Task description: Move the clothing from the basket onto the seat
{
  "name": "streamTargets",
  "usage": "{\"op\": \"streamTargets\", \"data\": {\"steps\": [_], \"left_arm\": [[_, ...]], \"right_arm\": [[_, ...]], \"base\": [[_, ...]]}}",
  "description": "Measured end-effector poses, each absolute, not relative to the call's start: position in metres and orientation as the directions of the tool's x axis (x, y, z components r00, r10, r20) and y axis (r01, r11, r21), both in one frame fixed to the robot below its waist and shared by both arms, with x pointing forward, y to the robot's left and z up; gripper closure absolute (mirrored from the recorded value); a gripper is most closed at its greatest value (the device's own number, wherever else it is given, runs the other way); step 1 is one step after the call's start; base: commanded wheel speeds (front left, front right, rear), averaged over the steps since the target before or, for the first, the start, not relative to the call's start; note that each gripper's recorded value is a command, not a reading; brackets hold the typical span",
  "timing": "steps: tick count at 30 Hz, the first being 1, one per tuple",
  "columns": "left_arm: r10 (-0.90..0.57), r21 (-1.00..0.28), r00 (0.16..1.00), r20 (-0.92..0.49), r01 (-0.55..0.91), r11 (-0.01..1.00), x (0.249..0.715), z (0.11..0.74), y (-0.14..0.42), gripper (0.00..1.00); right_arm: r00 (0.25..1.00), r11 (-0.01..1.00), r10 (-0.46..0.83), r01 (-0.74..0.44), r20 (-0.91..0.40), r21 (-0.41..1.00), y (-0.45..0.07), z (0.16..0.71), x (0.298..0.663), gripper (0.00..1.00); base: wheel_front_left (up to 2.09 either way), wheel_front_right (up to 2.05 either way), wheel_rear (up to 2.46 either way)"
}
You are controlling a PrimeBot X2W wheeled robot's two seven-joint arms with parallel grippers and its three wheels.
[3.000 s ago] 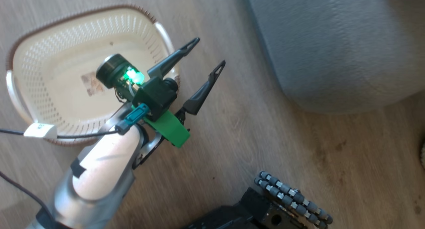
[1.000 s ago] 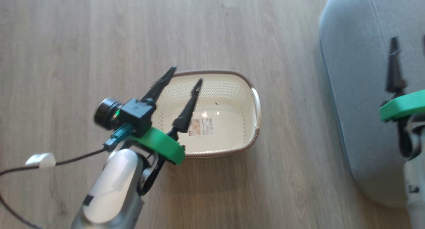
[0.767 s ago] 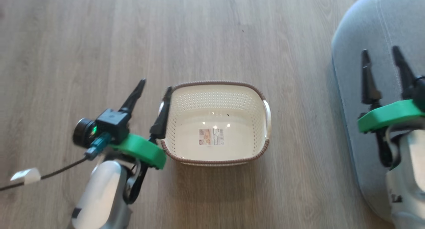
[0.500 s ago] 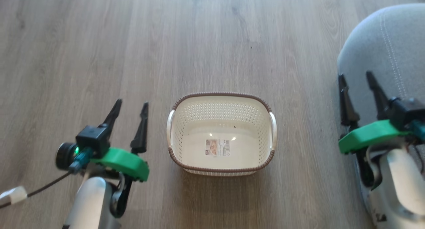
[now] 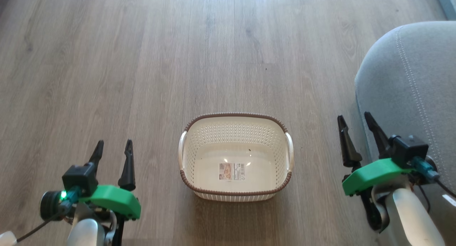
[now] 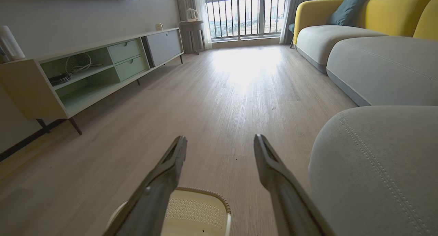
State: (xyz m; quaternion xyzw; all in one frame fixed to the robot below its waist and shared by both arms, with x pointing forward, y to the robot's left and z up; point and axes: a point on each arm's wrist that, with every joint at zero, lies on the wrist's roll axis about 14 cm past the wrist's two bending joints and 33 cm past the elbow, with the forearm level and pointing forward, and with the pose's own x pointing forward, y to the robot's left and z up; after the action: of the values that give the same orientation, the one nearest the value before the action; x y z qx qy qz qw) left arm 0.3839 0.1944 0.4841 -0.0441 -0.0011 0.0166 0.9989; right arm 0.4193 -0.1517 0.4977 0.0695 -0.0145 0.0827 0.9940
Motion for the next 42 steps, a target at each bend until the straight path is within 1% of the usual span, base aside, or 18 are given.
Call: {"op": "streamTargets", "data": {"steps": [10,23,24,27,31,33,42], "left_arm": [[0.077,-0.080,0.997,-0.016,-0.078,0.994,0.368,0.478,0.203,0.00],[0.072,-0.090,0.997,-0.036,-0.075,0.993,0.364,0.471,0.203,0.00],[0.066,-0.092,0.997,-0.034,-0.069,0.993,0.364,0.472,0.202,1.00],[0.061,-0.095,0.995,-0.076,-0.068,0.993,0.361,0.460,0.199,1.00],[0.064,-0.100,0.982,-0.180,-0.083,0.992,0.342,0.427,0.198,1.00],[0.069,-0.113,0.974,-0.218,-0.095,0.989,0.335,0.417,0.198,1.00],[0.085,-0.209,0.969,-0.231,-0.135,0.969,0.336,0.417,0.200,1.00]], "right_arm": [[0.988,0.977,0.153,-0.156,0.031,0.146,-0.153,0.495,0.404,0.00],[0.990,0.976,0.143,-0.142,0.007,0.165,-0.152,0.485,0.401,0.00],[0.990,0.976,0.143,-0.142,0.005,0.166,-0.152,0.485,0.401,1.00],[0.989,0.976,0.142,-0.134,-0.037,0.173,-0.151,0.471,0.396,1.00],[0.979,0.977,0.136,-0.106,-0.154,0.183,-0.153,0.434,0.375,1.00],[0.973,0.976,0.130,-0.091,-0.193,0.197,-0.155,0.423,0.366,1.00],[0.976,0.957,0.101,-0.043,-0.193,0.285,-0.161,0.425,0.367,1.00]], "base": [[0.00,0.00,0.00],[0.00,0.00,0.00],[0.00,0.00,0.00],[0.00,0.00,0.00],[0.00,0.00,0.00],[0.00,0.00,0.00],[0.00,0.00,0.00]]}}
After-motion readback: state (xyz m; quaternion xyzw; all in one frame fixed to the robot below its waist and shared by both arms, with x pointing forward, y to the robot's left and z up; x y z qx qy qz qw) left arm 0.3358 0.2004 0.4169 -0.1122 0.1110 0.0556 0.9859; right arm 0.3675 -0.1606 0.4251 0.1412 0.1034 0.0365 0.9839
